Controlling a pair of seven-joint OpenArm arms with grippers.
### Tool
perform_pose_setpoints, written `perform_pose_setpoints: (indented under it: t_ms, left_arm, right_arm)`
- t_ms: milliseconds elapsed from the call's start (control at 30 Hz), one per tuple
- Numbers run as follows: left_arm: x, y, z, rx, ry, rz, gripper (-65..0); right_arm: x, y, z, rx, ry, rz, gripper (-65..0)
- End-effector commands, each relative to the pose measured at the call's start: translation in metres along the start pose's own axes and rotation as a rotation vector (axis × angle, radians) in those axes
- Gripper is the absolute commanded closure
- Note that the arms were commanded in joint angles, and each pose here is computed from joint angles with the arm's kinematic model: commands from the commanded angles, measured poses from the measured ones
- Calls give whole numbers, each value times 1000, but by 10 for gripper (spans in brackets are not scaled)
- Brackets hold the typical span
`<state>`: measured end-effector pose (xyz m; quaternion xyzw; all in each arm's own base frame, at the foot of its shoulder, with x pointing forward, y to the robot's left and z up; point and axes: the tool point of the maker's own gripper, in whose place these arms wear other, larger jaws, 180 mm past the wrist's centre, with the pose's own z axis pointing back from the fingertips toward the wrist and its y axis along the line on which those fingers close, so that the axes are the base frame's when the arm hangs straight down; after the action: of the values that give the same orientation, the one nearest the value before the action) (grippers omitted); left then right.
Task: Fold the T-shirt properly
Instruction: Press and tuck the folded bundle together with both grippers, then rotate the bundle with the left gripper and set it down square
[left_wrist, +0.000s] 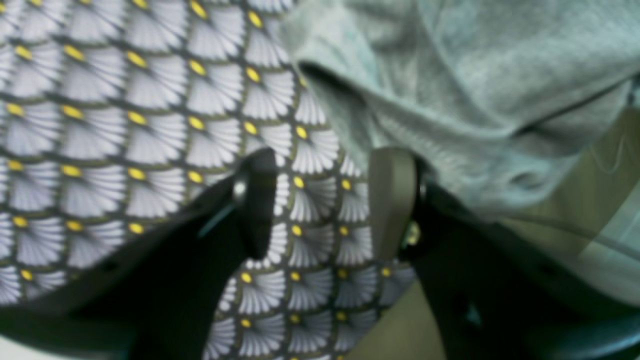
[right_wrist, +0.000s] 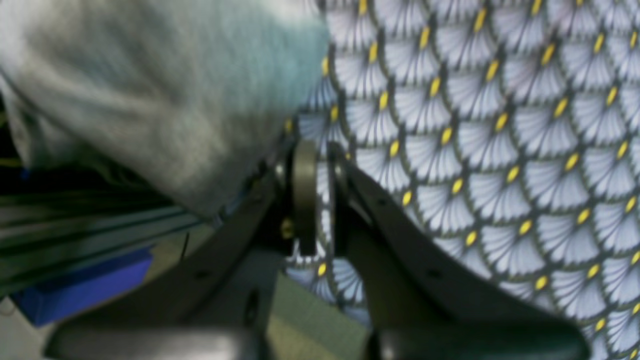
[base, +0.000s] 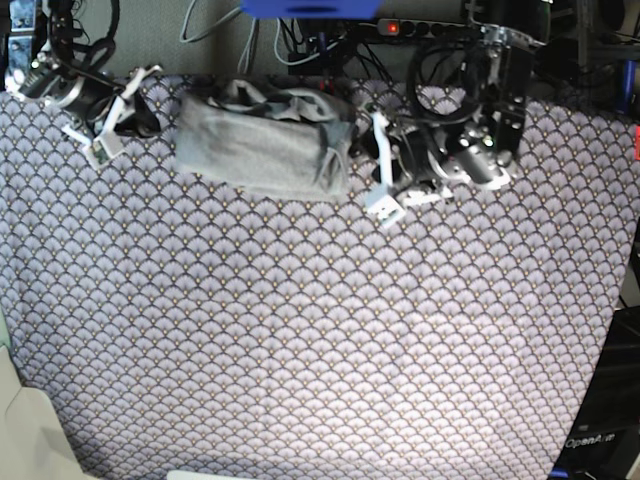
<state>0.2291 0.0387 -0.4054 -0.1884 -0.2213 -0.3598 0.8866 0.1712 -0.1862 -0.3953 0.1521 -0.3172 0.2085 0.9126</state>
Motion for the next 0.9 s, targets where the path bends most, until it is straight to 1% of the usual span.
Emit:
perform_pose_setpoints:
  t_ms: [0, 100, 233, 400, 500, 667, 867]
  left_arm:
    - [14, -4, -2, -9, -40, -7, -290]
    - [15, -8, -12, -5, -43, -11, -290]
    - [10, -15, -24, -15, -17, -10, -290]
    - [12, -17, -28, -27, -36, 2, -290]
    - [20, -23, -30, -38, -64, 11, -291]
    - [32, -29, -41, -69, -73, 36, -290]
    - [64, -35, -51, -100, -120, 48, -290]
  right_arm:
    - [12, -2, 3, -2, -45, 10, -25]
    - [12, 0, 3, 1, -47, 4, -25]
    - [10, 5, 0, 6, -49, -13, -25]
    - [7, 13, -3, 22, -47, -31, -25]
    - [1, 28, -7, 62, -33, -33, -25]
    - [-3, 47, -14, 117, -20, -28, -25]
    - [-5, 62, -18, 160, -8, -20, -25]
